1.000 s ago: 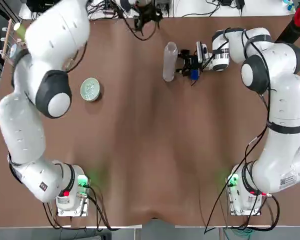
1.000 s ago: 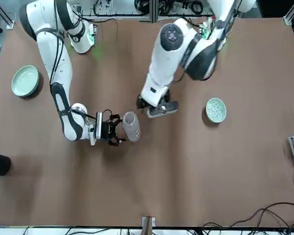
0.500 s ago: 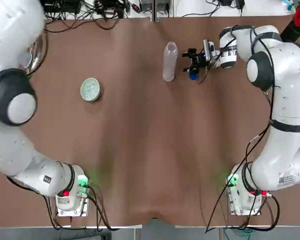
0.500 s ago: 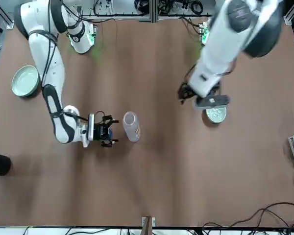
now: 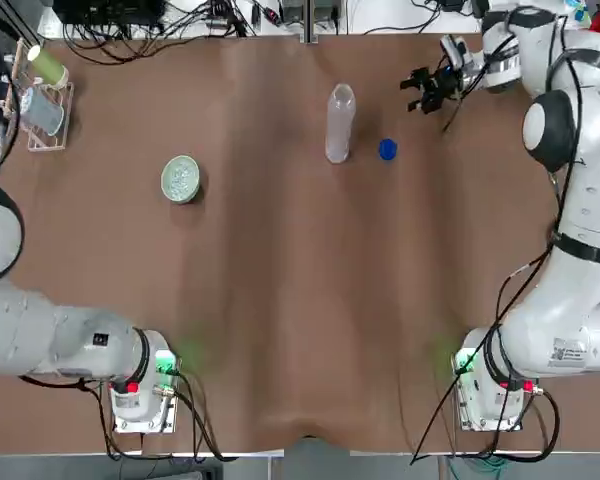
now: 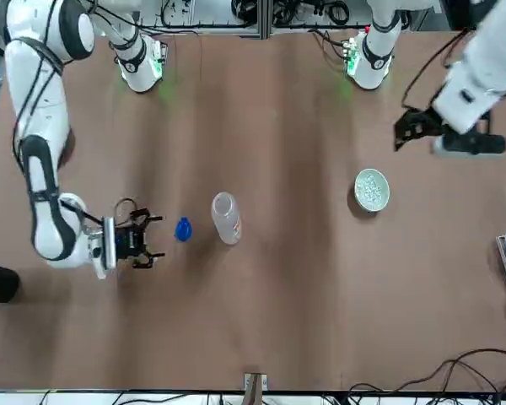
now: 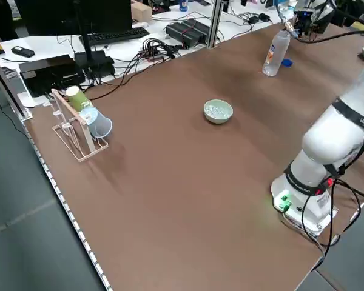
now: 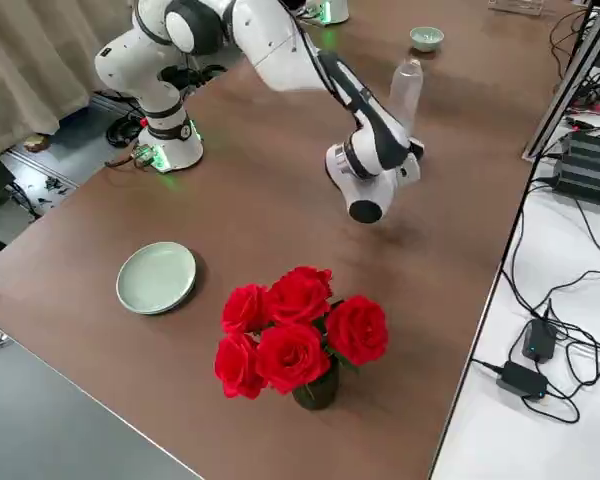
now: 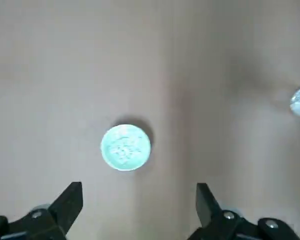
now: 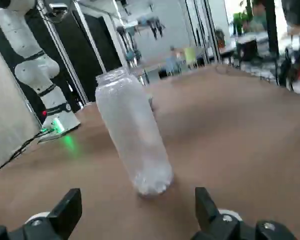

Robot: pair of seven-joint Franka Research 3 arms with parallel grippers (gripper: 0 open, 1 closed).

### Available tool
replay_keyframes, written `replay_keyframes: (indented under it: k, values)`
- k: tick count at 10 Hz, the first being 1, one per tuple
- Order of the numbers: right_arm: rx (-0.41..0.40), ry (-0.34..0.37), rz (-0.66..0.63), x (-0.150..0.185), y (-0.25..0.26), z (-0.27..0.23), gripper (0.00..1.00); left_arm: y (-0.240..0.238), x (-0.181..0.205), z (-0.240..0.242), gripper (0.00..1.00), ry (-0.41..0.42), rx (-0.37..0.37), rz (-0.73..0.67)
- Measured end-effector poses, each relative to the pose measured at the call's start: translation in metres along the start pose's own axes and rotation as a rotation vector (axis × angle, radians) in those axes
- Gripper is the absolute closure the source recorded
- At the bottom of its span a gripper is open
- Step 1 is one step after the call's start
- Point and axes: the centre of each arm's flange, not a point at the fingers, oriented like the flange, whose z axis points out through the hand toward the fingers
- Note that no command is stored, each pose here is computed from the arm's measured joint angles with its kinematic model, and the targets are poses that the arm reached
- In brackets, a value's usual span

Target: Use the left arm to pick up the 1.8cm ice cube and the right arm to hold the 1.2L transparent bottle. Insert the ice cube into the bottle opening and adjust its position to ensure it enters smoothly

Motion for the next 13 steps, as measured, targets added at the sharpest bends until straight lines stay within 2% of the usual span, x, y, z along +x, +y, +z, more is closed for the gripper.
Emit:
replay_keyframes:
  k: [2, 4, 6, 8, 11, 12, 13]
  values:
    - [-0.051, -0.167, 0.111, 0.034, -0.009, -0.037, 0.0, -0.018, 0.002, -0.014, 0.0, 0.029, 0.0, 0.035]
    - [-0.143, -0.362, 0.25, 0.093, -0.029, -0.067, 0.0, -0.014, 0.001, -0.033, 0.0, 0.026, 0.012, 0.051]
    - [-0.294, -0.536, 0.409, 0.153, -0.056, -0.088, 0.0, -0.007, 0.002, -0.034, 0.0, -0.007, 0.038, 0.063]
    - [-0.463, -0.672, 0.565, 0.182, -0.075, -0.111, 0.0, -0.012, 0.009, -0.024, 0.0, -0.02, 0.035, 0.029]
    - [-0.75, -0.8, 0.755, 0.25, -0.117, -0.125, 0.0, -0.025, 0.02, -0.011, 0.0, 0.005, 0.028, 0.004]
    - [-0.82, -0.812, 0.822, 0.268, -0.13, -0.128, 0.0, -0.025, 0.021, -0.01, 0.0, 0.01, 0.028, -0.003]
    - [-0.923, -0.817, 0.911, 0.284, -0.144, -0.139, 0.0, -0.025, 0.022, -0.01, 0.0, 0.015, 0.028, -0.012]
